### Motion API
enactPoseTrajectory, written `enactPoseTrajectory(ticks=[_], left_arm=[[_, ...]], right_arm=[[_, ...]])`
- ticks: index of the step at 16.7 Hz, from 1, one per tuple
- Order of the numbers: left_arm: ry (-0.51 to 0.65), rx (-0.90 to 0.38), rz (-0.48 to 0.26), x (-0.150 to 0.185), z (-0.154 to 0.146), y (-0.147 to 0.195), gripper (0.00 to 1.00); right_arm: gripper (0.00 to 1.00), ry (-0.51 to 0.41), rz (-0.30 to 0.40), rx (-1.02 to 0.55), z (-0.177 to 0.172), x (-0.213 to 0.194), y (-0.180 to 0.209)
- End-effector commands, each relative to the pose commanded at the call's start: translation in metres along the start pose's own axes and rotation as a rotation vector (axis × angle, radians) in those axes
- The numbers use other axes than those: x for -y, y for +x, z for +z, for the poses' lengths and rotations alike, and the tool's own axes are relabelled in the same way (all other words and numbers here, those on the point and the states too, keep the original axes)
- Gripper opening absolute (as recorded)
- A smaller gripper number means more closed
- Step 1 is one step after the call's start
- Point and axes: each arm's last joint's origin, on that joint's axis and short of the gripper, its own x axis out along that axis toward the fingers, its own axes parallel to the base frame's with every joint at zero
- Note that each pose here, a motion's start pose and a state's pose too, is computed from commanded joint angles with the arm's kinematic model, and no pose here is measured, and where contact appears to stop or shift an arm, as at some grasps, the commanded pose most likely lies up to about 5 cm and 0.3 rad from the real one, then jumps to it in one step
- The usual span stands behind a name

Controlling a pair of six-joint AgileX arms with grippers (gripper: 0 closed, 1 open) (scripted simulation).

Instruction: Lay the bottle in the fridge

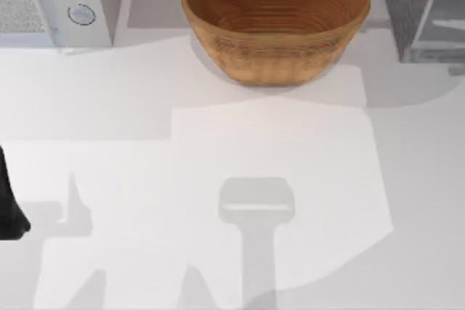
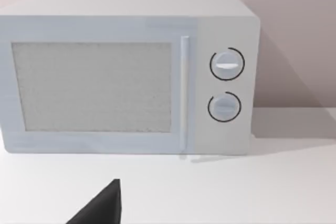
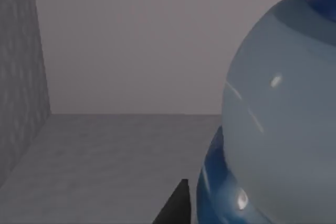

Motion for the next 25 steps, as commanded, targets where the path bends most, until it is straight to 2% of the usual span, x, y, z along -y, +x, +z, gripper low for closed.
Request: enactPoseTrajectory(ticks=[5,9,13,15,21,25], left_arm=[[0.0,0.0,0.0,0.0,0.0,0.0,1.0],[0.0,0.0,0.0,0.0,0.0,0.0,1.0],[0.0,0.0,0.0,0.0,0.0,0.0,1.0],[0.0,0.0,0.0,0.0,0.0,0.0,1.0],[0.0,0.0,0.0,0.0,0.0,0.0,1.0],[0.0,0.0,0.0,0.0,0.0,0.0,1.0]], right_arm=[[0.01,0.004,-0.001,-0.011,-0.003,-0.002,0.003],[0.01,0.011,0.005,-0.046,-0.013,-0.001,0.034],[0.01,-0.007,0.013,0.038,0.011,0.0,0.077],[0.01,-0.005,0.007,0.014,0.005,0.001,0.091],[0.01,0.004,0.005,-0.008,-0.001,-0.001,0.099],[0.31,0.004,0.005,-0.008,-0.001,-0.001,0.099]])
